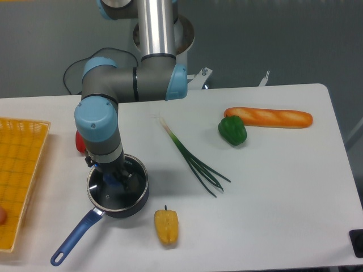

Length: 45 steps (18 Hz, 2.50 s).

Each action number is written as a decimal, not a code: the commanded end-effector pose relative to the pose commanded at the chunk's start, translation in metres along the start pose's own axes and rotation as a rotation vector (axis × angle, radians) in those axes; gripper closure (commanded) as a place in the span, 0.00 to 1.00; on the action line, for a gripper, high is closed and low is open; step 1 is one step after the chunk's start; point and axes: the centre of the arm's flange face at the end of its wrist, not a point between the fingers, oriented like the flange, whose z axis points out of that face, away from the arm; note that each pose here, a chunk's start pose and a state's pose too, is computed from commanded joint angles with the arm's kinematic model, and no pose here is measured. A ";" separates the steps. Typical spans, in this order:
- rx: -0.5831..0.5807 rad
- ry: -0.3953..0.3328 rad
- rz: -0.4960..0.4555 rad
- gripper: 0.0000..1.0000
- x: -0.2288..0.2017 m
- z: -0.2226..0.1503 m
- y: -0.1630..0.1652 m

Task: Open the lid
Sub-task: 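Lower the gripper onto the blue knob and close it around the knob, then lift the glass lid by its knob up off the saucepan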

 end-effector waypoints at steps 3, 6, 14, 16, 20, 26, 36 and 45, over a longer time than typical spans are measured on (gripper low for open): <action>-0.002 0.000 0.001 0.00 0.001 -0.001 0.000; -0.005 0.002 0.001 0.00 0.002 0.001 0.001; -0.017 -0.006 0.007 0.00 0.004 0.003 0.000; -0.019 -0.006 0.007 0.02 0.004 0.004 0.000; -0.019 -0.006 0.009 0.23 0.005 0.003 -0.001; -0.013 -0.005 -0.002 0.49 0.003 0.001 -0.001; -0.024 -0.001 -0.004 0.57 -0.002 -0.013 0.006; -0.027 0.003 0.121 0.57 -0.022 -0.038 0.028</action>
